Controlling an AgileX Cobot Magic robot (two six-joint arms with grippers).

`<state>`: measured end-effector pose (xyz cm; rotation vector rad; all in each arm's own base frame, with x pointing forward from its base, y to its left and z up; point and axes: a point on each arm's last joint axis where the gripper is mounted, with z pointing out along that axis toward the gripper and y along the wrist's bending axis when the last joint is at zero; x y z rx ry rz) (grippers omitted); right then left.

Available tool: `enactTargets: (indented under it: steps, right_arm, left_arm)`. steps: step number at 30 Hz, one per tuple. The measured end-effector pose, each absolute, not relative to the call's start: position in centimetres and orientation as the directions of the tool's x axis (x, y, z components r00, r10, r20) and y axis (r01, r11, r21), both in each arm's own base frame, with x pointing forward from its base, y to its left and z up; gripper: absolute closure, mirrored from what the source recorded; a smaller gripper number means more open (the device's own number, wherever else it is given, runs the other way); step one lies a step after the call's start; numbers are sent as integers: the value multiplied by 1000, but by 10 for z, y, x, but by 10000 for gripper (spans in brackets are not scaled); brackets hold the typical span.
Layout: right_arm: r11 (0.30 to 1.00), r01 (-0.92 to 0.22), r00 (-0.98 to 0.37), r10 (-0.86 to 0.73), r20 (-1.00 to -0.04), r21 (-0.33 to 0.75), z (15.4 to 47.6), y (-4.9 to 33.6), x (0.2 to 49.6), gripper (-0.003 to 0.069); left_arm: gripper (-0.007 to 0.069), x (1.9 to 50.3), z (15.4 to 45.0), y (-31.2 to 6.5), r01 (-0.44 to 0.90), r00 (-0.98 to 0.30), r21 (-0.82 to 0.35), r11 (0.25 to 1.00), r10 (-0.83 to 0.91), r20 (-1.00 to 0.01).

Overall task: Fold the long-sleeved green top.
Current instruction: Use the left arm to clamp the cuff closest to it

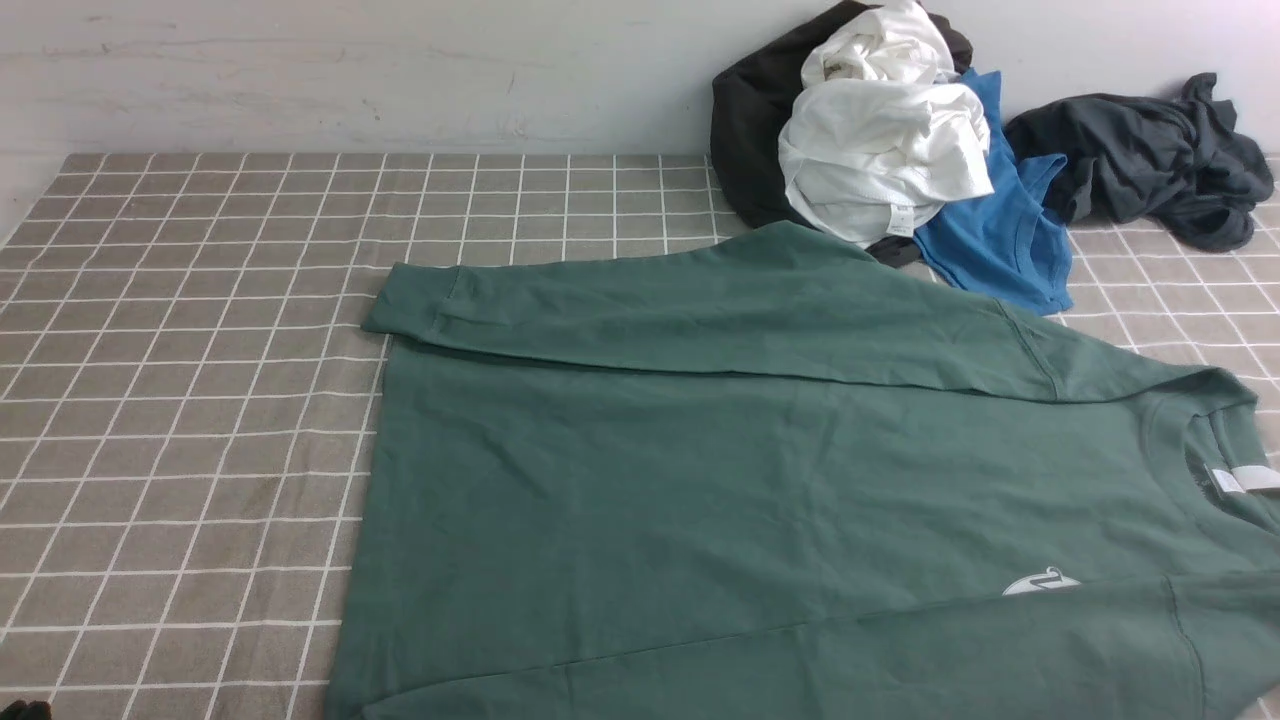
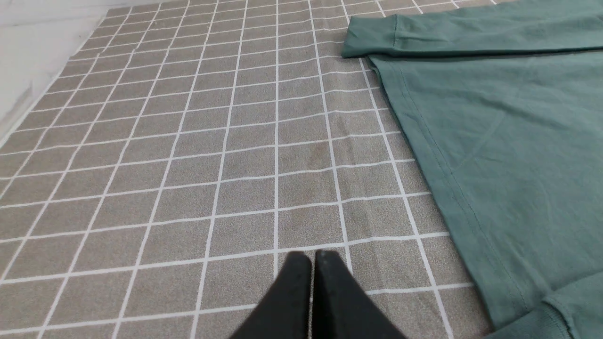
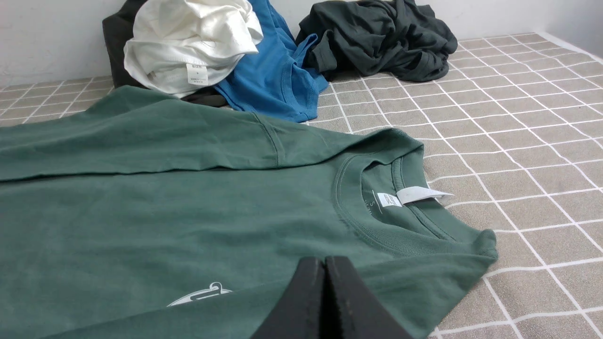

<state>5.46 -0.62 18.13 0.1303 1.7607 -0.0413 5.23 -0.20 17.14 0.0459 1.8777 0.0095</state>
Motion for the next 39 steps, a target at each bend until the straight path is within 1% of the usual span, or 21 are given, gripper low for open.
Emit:
enactTargets:
  steps: [35, 39]
  right_arm:
    - [994, 108, -188, 49, -981, 29, 181, -6, 55, 673]
    - [994, 104, -154, 46, -987, 30, 184, -6, 55, 673]
  left_arm:
    - [633, 53, 173, -2, 26, -285, 34, 999, 40, -958]
    - [633, 54, 176, -2, 21, -243, 36, 999, 40, -969]
